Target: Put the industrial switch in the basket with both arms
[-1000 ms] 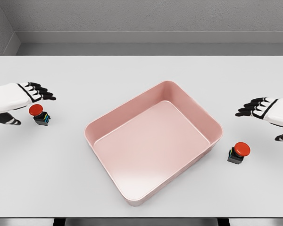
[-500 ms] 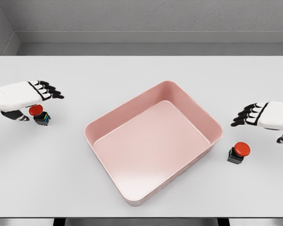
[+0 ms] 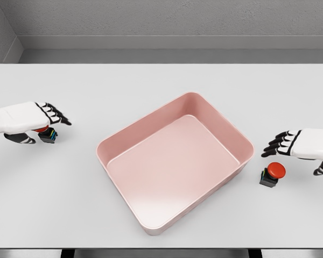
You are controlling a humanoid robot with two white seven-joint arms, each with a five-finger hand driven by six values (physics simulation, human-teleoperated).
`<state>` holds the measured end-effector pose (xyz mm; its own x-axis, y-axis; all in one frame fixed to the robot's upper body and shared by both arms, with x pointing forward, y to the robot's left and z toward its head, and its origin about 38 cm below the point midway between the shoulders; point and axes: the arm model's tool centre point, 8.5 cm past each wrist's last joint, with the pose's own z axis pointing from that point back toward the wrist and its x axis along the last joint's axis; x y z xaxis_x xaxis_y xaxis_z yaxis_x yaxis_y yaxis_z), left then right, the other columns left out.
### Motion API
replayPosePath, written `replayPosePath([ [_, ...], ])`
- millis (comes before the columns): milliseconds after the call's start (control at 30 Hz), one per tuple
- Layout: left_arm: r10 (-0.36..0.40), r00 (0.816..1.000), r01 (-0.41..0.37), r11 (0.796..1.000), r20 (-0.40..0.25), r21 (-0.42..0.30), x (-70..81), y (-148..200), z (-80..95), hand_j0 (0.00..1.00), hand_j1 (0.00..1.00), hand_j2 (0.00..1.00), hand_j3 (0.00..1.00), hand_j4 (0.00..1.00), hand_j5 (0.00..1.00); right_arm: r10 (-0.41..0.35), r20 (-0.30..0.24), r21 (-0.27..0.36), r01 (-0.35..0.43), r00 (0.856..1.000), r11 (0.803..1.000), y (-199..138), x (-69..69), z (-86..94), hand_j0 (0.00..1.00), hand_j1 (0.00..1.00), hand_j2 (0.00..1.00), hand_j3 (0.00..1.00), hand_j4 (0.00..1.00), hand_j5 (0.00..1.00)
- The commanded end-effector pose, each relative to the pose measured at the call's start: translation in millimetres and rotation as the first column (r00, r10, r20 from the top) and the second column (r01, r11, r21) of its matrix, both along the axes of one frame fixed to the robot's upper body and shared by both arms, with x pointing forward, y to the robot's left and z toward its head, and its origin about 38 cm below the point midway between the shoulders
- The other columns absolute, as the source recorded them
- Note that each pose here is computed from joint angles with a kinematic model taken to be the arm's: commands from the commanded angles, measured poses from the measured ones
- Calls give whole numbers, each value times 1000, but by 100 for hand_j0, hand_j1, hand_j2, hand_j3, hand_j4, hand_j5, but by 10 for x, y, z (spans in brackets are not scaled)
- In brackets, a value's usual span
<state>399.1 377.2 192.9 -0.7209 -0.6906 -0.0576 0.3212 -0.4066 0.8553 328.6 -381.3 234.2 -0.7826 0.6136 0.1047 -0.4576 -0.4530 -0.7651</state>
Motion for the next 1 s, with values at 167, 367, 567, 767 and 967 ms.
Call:
replayPosePath([
  [167, 5, 1000, -5, 999, -2, 35, -2, 31, -25, 73, 73, 73, 73, 73, 73, 1, -14, 5, -1, 1000, 1000, 14, -14, -40, 100, 100, 100, 100, 100, 100],
  [367, 7, 1000, -7, 998, 1, 58, -3, 60, -28, 64, 64, 64, 64, 64, 64, 2, -16, 8, -2, 1000, 1000, 23, -14, -49, 100, 100, 100, 100, 100, 100],
  [567, 5, 1000, -5, 998, 4, 70, -3, 60, -32, 48, 48, 48, 48, 48, 48, 6, -28, 10, -6, 1000, 1000, 37, -27, -92, 100, 100, 100, 100, 100, 100],
  [767, 4, 1000, -5, 997, 8, 81, 0, 65, -32, 31, 31, 31, 31, 31, 31, 7, -29, 8, -6, 1000, 1000, 37, -32, -93, 100, 100, 100, 100, 100, 100],
  [967, 3, 1000, -4, 997, 12, 79, 1, 64, -14, 19, 19, 19, 19, 19, 19, 12, -26, 22, -12, 1000, 1000, 75, -23, -105, 100, 100, 100, 100, 100, 100],
])
